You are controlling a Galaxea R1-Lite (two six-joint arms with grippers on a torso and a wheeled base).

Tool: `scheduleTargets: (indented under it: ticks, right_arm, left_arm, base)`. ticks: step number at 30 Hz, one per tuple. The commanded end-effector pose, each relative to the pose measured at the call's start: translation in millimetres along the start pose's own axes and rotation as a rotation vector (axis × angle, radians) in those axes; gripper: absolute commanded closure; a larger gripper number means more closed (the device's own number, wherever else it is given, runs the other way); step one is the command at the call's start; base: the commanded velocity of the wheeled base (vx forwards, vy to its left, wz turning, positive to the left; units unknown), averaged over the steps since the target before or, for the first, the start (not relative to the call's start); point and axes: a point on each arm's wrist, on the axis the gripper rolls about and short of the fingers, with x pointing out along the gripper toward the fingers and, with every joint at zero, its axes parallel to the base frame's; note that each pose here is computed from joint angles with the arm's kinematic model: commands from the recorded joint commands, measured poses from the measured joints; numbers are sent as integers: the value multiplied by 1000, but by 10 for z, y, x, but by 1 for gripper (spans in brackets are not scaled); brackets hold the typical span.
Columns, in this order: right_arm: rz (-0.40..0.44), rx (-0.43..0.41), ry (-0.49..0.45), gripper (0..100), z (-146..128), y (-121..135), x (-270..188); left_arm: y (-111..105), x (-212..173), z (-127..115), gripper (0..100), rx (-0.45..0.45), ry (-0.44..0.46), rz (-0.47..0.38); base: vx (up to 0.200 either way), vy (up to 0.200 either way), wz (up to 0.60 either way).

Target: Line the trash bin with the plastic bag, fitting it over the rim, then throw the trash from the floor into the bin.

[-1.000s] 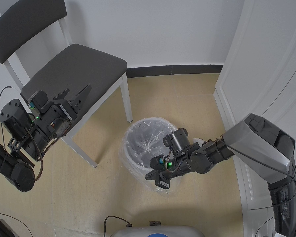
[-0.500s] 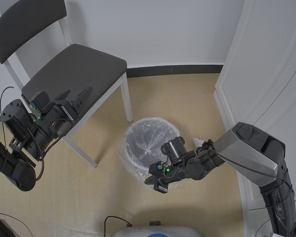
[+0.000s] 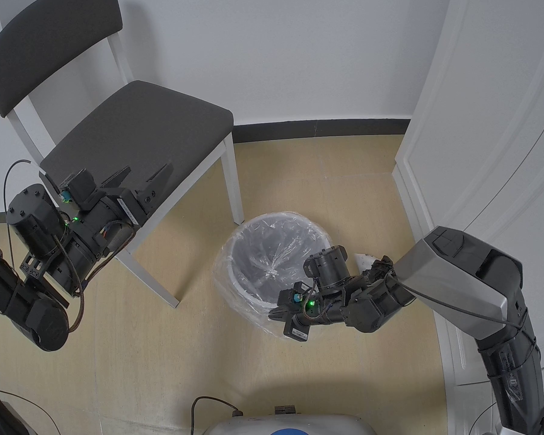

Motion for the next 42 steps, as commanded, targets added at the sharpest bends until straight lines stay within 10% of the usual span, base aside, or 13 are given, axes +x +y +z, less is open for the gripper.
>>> scheduleTargets:
  ticks: [1,20,42]
  right_arm:
    - [-60,-5,30,100,-91,125,-99]
    - [-264,108,75,100,-594,346,-121]
    - [-278,218,83,100,-577,166,-37]
  left_arm:
    - [10,2,-34,0,8,12,4]
    - [17,37,-121,0,5,37,3]
    - [2,50,-153,0,5,46,-2]
  base:
    - [0,0,0]
    - [0,0,0]
    - [0,0,0]
